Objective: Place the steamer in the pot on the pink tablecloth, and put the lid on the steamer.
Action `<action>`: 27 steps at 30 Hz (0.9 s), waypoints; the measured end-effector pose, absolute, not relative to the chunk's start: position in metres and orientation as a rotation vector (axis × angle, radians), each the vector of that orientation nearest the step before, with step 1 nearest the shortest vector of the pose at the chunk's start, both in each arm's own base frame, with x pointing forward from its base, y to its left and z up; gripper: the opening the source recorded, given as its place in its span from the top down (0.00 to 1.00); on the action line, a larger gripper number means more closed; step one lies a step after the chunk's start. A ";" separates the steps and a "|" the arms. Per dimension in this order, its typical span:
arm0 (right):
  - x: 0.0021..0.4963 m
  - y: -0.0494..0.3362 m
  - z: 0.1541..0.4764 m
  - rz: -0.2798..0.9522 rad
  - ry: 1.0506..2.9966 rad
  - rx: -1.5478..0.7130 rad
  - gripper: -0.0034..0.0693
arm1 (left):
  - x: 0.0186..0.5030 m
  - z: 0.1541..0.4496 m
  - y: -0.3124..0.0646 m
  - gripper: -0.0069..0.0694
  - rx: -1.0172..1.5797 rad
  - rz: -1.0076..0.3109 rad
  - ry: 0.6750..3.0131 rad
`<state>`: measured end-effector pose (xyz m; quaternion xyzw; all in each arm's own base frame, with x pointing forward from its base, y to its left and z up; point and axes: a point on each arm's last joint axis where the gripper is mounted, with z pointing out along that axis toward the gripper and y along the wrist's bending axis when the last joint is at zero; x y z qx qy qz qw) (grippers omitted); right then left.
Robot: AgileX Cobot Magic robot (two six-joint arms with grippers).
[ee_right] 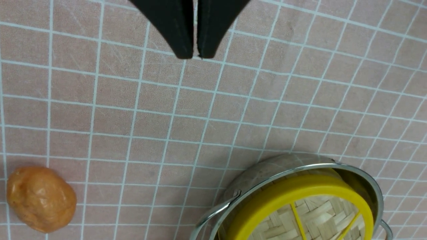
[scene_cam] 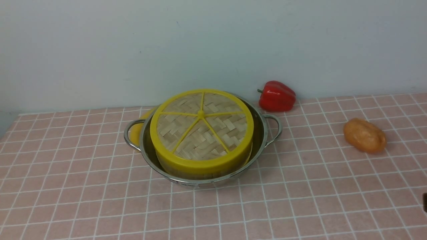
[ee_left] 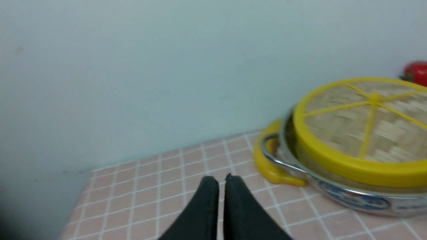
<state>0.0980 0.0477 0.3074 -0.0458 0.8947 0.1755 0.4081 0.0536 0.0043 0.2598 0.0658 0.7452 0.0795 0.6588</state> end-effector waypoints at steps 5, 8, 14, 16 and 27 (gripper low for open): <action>0.098 0.048 0.307 0.442 2.254 -0.115 0.87 | 0.052 0.206 0.009 0.86 0.051 0.231 1.742; 0.098 0.048 0.307 0.448 2.255 -0.112 0.86 | 0.054 0.186 0.010 0.85 0.042 0.239 1.796; 0.098 0.048 0.308 0.457 2.256 -0.108 0.84 | 0.054 0.183 0.010 0.84 0.039 0.237 1.800; 0.098 0.048 0.308 0.458 2.256 -0.107 0.83 | 0.054 0.183 0.010 0.83 0.039 0.237 1.800; 0.098 0.048 0.308 0.461 2.255 -0.106 0.80 | 0.054 0.183 0.010 0.81 0.038 0.236 1.803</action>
